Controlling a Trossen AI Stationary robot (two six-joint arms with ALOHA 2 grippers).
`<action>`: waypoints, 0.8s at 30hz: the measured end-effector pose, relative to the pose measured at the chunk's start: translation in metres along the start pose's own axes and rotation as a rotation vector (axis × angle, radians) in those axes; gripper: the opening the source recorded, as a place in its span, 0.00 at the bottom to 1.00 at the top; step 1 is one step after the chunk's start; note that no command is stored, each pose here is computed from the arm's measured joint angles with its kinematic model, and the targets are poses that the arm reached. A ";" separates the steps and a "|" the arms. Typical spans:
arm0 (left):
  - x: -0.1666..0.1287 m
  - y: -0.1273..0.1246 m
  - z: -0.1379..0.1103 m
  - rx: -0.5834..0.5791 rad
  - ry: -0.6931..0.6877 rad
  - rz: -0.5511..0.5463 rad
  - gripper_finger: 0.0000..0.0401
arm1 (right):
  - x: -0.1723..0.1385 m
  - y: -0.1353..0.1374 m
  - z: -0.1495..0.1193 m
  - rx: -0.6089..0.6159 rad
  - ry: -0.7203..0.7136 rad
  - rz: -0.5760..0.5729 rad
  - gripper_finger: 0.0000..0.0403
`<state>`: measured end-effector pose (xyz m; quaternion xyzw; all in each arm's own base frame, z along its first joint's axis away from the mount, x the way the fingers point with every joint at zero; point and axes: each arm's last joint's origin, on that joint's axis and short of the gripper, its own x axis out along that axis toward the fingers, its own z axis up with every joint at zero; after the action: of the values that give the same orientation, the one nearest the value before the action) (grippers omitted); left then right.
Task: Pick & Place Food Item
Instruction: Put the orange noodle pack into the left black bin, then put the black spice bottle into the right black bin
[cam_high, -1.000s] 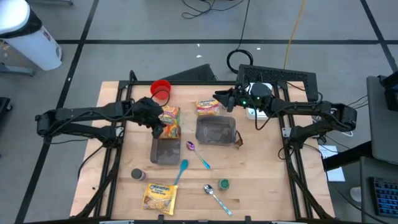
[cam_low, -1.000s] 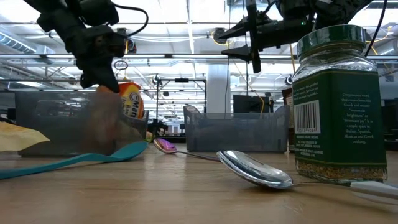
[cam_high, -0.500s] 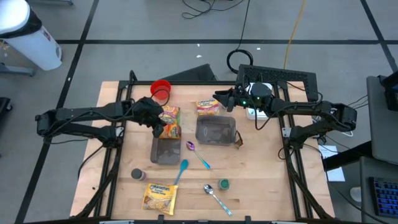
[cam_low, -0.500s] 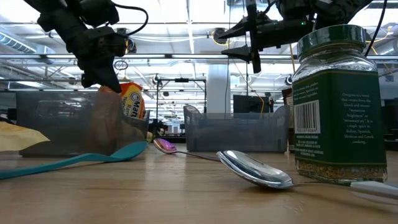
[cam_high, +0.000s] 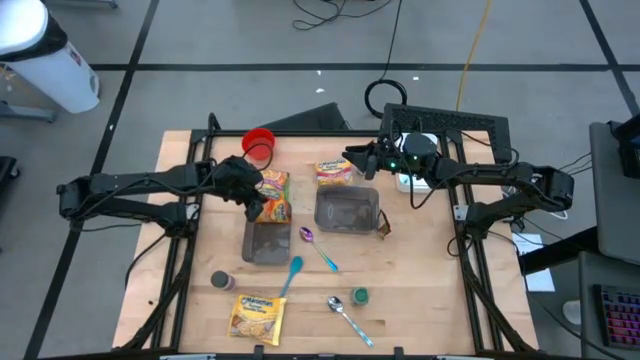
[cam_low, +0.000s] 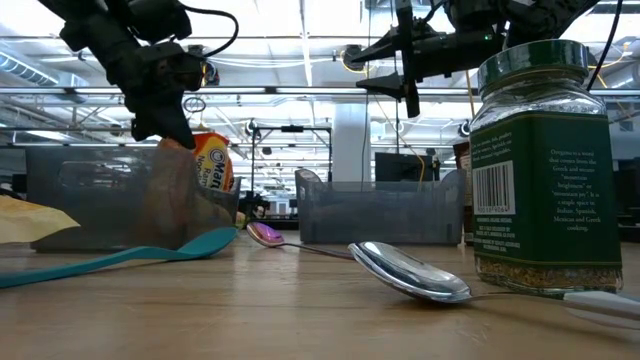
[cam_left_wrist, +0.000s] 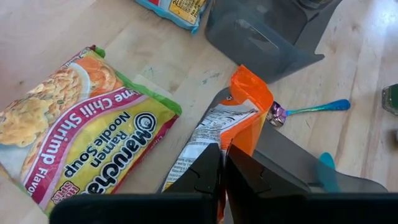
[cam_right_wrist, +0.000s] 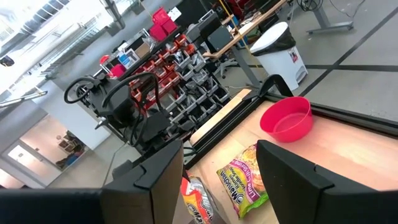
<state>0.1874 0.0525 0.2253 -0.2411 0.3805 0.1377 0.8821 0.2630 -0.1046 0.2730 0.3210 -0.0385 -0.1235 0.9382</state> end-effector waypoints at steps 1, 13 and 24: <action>0.000 0.000 0.000 0.000 0.001 -0.002 0.08 | 0.000 0.000 0.000 0.000 0.000 0.000 0.49; 0.000 -0.001 0.000 -0.005 -0.001 -0.012 0.36 | 0.000 -0.001 -0.001 -0.010 0.011 -0.009 0.49; -0.021 -0.009 0.021 0.115 -0.034 0.059 0.40 | 0.000 -0.001 -0.001 -0.010 0.012 -0.008 0.49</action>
<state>0.1899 0.0552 0.2561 -0.1761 0.3799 0.1456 0.8964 0.2630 -0.1045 0.2716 0.3174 -0.0310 -0.1258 0.9394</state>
